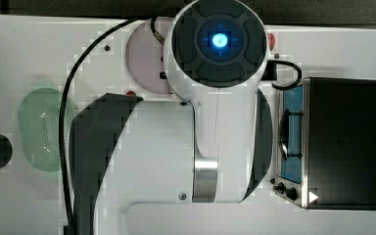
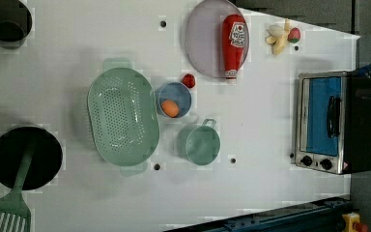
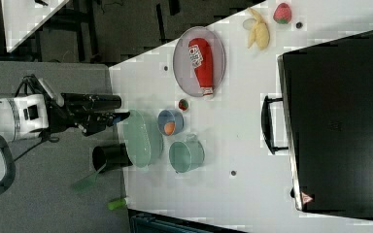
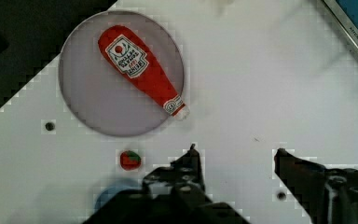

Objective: Pick ketchup from plate and place it on table.

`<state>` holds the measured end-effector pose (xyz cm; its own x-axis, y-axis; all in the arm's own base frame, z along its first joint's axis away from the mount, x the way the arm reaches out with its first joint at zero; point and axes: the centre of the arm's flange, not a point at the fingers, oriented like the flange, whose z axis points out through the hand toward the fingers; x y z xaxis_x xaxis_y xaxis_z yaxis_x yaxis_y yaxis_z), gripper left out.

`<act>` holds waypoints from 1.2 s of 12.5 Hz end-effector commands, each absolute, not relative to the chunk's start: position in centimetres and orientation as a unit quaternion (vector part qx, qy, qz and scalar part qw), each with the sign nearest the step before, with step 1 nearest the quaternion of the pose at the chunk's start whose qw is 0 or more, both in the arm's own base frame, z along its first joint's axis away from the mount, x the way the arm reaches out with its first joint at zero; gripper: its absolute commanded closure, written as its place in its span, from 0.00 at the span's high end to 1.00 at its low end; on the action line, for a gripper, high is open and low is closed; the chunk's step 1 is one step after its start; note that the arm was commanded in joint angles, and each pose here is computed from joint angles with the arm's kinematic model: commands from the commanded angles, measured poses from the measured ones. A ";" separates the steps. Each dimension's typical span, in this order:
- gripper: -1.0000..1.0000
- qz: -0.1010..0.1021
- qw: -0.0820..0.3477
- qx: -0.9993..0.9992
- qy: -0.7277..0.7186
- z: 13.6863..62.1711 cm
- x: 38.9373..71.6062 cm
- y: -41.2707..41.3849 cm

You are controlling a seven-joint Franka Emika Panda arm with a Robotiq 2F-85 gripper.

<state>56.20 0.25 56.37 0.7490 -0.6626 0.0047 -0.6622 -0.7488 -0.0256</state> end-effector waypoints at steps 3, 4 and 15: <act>1.00 0.024 -0.005 -0.922 0.387 59.4 50.8 -1.8; 1.00 0.030 -0.006 -0.923 0.384 58.4 51.4 -1.6; 1.00 0.070 0.011 -0.983 0.168 39.6 61.0 1.8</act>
<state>60.52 0.50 36.02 0.8528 -0.4776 -0.2113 -0.4764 -0.8772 0.0601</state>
